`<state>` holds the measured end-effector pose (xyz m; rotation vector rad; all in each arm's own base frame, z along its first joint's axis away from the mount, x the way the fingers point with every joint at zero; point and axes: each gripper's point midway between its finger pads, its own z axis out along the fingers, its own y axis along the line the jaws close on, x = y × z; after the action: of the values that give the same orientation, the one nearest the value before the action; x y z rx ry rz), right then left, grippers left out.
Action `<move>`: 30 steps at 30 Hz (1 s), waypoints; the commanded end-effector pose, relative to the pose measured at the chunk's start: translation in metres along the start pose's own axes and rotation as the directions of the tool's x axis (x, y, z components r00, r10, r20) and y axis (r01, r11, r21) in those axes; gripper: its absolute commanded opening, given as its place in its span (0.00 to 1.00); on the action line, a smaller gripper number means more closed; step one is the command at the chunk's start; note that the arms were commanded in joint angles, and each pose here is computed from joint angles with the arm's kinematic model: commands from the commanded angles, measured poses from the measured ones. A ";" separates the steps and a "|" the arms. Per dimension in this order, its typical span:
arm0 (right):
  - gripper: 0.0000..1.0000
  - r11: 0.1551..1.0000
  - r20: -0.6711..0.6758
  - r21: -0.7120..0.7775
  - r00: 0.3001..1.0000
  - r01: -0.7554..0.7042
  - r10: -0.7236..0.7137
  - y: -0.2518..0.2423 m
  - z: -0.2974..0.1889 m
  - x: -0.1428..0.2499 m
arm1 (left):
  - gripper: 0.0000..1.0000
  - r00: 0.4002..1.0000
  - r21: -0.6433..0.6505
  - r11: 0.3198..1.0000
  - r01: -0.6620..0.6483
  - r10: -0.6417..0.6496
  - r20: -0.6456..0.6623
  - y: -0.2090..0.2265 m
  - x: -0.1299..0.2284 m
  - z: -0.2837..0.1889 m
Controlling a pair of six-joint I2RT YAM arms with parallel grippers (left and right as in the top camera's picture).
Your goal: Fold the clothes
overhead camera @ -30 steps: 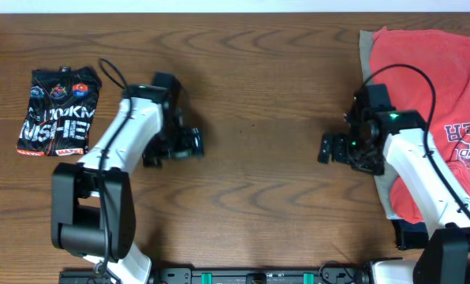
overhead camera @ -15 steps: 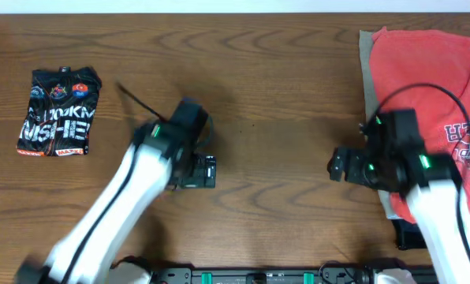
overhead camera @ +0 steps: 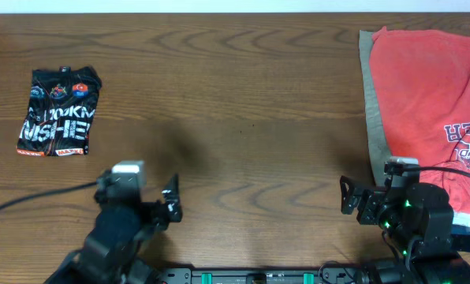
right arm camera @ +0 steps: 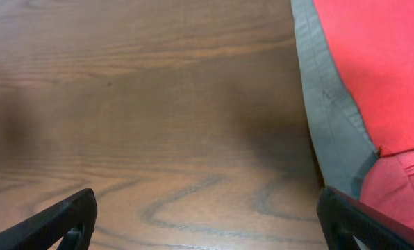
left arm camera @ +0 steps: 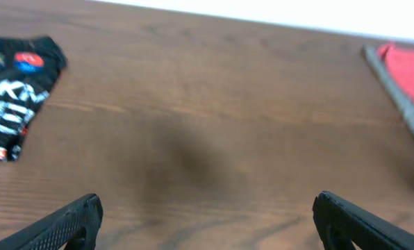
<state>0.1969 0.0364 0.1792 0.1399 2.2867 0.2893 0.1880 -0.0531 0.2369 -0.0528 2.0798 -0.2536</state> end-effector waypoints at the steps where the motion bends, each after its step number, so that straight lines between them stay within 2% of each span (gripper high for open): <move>1: 0.99 1.000 -0.011 0.015 1.000 0.017 -0.017 -0.003 0.001 0.006 | 0.98 0.998 -0.019 1.000 0.019 -0.018 0.053 0.009 -0.004 -0.009; 30: 0.99 1.000 -0.018 0.018 1.000 0.016 -0.016 -0.004 -0.002 0.010 | 0.98 0.998 -0.018 1.000 0.021 -0.019 0.056 0.010 -0.003 -0.011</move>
<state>0.1902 0.0342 0.1732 0.1472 2.3148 0.2758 0.1802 -0.0428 0.2445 -0.0802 2.0269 -0.2551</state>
